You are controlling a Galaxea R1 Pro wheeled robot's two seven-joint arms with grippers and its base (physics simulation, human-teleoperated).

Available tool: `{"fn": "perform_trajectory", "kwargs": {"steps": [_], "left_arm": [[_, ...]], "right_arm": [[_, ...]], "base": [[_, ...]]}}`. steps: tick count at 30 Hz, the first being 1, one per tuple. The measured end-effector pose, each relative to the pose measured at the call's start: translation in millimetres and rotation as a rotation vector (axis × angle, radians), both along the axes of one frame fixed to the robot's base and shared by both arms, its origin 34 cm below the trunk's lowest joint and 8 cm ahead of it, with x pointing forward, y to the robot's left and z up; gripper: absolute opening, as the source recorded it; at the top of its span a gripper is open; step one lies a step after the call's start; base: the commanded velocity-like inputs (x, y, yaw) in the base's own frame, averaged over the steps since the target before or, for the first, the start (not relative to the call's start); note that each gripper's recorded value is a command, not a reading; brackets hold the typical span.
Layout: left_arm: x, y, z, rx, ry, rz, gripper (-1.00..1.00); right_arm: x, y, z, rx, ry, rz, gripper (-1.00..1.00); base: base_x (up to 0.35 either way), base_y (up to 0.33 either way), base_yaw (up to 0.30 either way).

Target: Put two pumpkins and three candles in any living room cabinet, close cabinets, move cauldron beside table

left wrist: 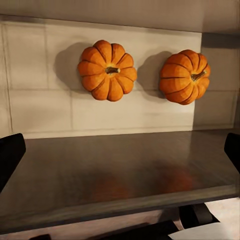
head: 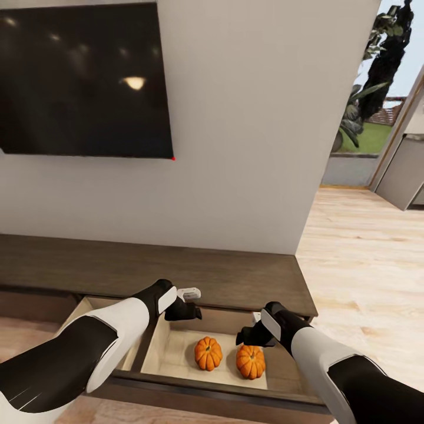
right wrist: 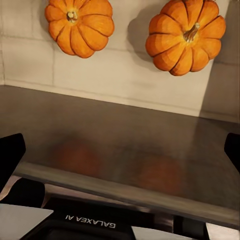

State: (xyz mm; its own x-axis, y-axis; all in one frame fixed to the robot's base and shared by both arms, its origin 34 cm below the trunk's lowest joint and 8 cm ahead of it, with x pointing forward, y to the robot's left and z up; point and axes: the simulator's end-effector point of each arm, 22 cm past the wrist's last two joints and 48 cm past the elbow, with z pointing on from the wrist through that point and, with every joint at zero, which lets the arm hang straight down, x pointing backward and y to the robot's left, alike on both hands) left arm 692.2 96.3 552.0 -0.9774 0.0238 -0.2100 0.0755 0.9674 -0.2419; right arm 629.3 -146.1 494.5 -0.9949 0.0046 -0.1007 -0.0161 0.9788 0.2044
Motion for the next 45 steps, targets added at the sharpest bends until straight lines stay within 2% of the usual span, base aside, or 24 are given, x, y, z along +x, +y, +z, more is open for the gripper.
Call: {"fn": "perform_trajectory", "kwargs": {"steps": [12,32,35,38,45], "left_arm": [[2,0,9,-0.001,-0.002,0.000,1.00],[7,0,23,0.001,-0.033,0.001,1.00],[16,0,27,-0.003,-0.078,0.009,1.00],[34,0,33,-0.008,-0.165,0.025,1.00],[45,0,39,-0.011,-0.220,0.035,1.00]], "right_arm": [[2,0,9,0.000,-0.001,0.000,1.00],[7,0,21,-0.001,-0.026,0.000,1.00],[8,0,23,0.000,-0.029,-0.002,1.00],[9,1,23,0.005,-0.037,-0.008,1.00],[6,-2,16,0.004,-0.045,-0.028,1.00]], "base": [[-0.025,0.000,0.000],[-0.297,0.000,0.000],[-0.312,0.000,0.000],[-0.274,0.000,0.000],[-0.068,0.098,-0.017]]}}
